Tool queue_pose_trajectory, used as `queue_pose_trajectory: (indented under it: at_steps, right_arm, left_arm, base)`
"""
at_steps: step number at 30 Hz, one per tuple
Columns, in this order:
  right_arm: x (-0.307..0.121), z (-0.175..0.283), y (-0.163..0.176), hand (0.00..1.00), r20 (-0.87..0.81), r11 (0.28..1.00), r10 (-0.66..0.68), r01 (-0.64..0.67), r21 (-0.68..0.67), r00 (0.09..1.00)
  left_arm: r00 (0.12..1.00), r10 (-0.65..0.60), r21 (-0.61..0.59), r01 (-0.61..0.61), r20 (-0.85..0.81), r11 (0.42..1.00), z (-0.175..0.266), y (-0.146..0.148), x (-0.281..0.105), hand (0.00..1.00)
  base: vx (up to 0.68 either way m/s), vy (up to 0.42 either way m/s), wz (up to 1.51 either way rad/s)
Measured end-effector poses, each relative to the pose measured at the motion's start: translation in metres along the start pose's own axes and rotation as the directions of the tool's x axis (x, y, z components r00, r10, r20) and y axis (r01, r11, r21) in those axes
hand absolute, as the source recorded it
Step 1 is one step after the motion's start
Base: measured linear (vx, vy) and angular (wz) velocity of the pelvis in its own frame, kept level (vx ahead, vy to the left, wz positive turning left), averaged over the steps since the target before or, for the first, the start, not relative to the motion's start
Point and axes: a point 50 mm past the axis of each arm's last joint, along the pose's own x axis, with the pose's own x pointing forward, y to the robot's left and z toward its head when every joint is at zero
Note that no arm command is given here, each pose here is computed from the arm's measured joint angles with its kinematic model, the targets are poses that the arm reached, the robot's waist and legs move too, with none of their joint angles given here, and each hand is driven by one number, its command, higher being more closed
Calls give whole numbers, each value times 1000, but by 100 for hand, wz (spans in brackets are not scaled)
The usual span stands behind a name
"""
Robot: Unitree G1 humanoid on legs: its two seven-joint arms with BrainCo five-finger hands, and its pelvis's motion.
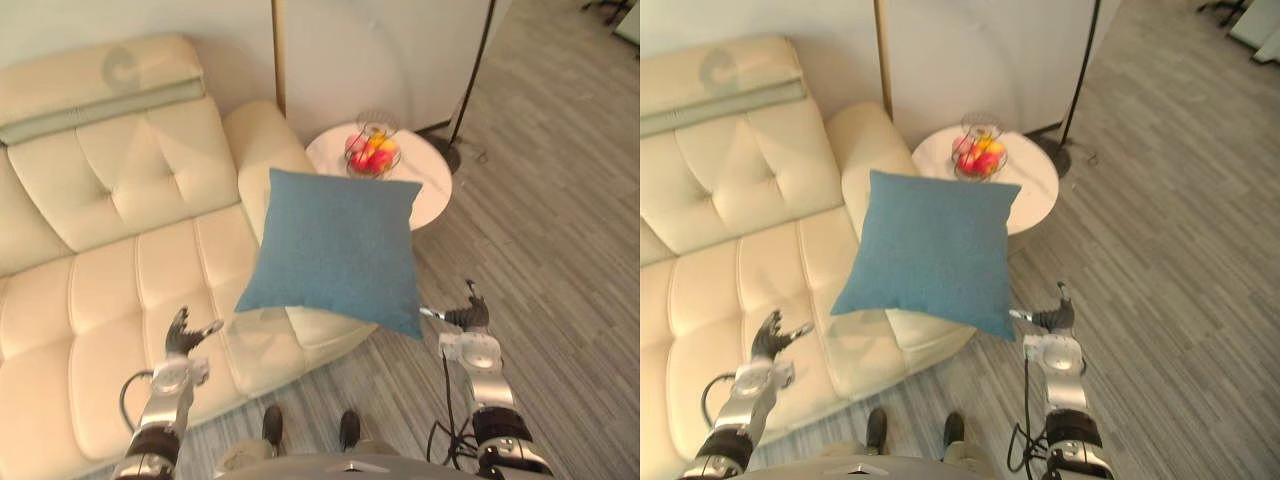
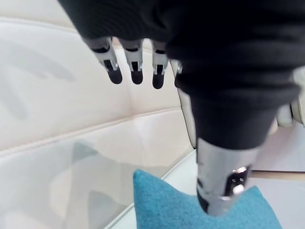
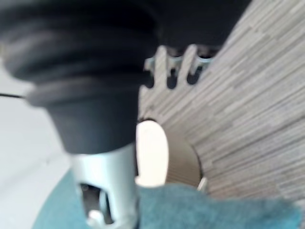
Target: Pick up cushions and gather them together orderly.
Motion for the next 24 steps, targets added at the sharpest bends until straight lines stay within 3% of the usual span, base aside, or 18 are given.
queue_pose_trajectory:
  at_steps: [8, 9, 10, 11, 16, 24]
  right_arm:
    - [18, 86, 29, 0, 248, 993, 43, -69, 97, 968]
    - [19, 98, 34, 100, 278, 991, 53, -85, 105, 959]
    - [19, 104, 37, 100, 291, 990, 50, -87, 114, 955]
    - [19, 111, 43, 100, 309, 988, 49, -92, 124, 950]
    - [11, 145, 54, 100, 402, 974, 35, -121, 192, 915]
    - [0, 169, 48, 100, 476, 941, -1, -160, 298, 880]
  left_arm:
    - [941, -167, 43, 161, 294, 986, 106, -65, 19, 0]
    - [927, -184, 56, 176, 328, 983, 120, -72, 19, 0]
    - [917, -195, 63, 184, 348, 981, 128, -78, 19, 0]
    - [903, -213, 73, 200, 374, 977, 139, -86, 17, 100]
    - [871, -229, 70, 221, 434, 973, 171, -104, 16, 100]
    - [830, -214, 70, 208, 516, 976, 197, -97, 11, 100]
  base:
    - [-80, 12, 4]
    - [-125, -6, 5]
    - [-134, -9, 2]
    - [-121, -14, 0]
    - [-147, -33, -4]
    - [2, -21, -5]
